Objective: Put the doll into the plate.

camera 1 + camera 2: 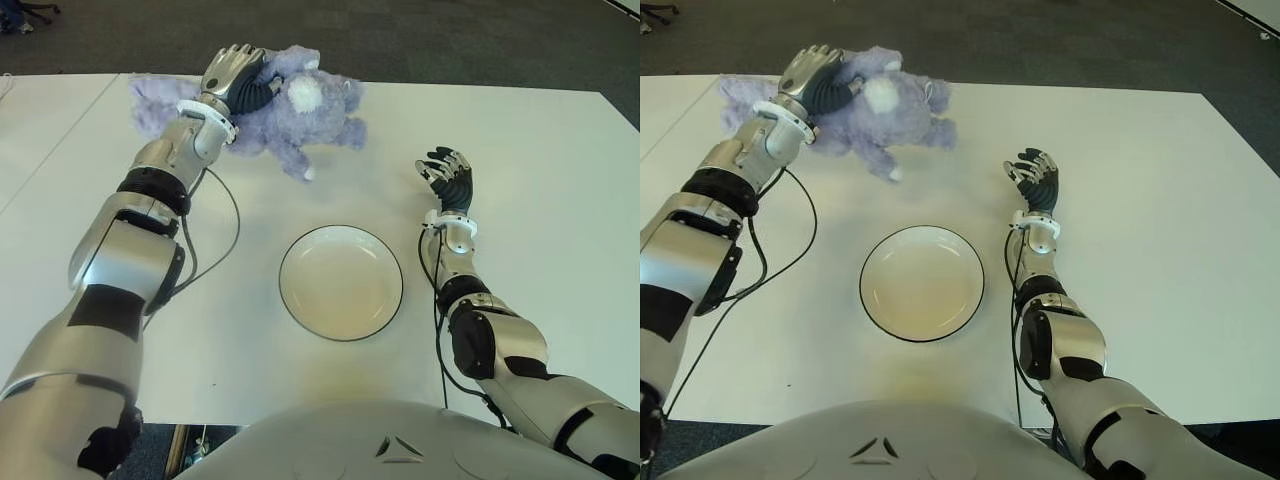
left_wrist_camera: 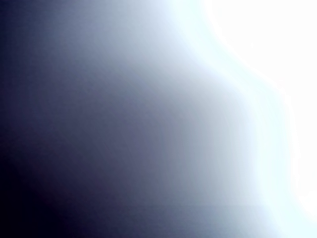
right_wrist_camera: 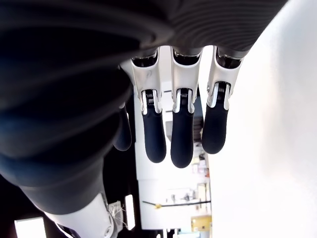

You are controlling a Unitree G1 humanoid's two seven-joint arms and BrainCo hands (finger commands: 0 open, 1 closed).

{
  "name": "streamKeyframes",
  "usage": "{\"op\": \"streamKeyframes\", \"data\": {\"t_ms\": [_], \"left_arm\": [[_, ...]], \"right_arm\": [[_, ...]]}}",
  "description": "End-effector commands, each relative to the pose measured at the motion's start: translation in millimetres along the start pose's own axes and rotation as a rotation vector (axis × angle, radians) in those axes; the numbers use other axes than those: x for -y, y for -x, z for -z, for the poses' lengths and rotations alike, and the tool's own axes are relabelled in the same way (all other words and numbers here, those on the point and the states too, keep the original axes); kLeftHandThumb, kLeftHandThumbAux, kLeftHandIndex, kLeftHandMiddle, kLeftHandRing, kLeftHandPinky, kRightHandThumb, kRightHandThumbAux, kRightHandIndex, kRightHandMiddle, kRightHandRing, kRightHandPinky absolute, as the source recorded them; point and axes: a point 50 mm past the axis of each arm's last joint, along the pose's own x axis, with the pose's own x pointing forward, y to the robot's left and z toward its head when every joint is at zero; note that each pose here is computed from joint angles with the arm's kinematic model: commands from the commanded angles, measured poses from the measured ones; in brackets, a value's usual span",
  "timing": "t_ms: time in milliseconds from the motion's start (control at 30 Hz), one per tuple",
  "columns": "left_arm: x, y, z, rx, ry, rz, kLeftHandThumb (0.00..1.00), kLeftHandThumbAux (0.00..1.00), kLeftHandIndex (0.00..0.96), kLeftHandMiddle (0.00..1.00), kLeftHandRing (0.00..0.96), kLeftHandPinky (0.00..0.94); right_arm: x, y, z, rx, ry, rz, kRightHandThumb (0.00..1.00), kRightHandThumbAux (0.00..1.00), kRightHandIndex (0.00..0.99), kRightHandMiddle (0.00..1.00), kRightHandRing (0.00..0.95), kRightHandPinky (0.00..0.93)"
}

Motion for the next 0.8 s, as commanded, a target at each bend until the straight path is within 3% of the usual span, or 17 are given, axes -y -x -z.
{"op": "streamKeyframes", "data": {"t_ms": [33, 300, 800], "left_arm": [[-29.1, -2.9, -15, 0.157, -0.042, -0.060, 0.731, 0.697, 0.442, 0.816, 0.818, 0.814], [-47.2, 7.4, -30, 0.245, -0.052, -0.113, 0.735, 0.697, 0.442, 0.827, 0.830, 0.820], [-49.1, 25.1, -63, 0.366, -0.044, -0.203, 0.741, 0.694, 0.442, 0.864, 0.862, 0.848]], "right_arm": [[33.1, 109.2, 104, -0.481, 0.034, 0.106, 0.213, 0.861, 0.299, 0.345, 0.368, 0.376], [33.4, 109.2, 105, -0.491, 0.035, 0.107, 0.205, 0.859, 0.293, 0.345, 0.367, 0.363], [33.7, 108.7, 105, -0.494, 0.039, 0.102, 0.204, 0.855, 0.287, 0.346, 0.369, 0.368]]}}
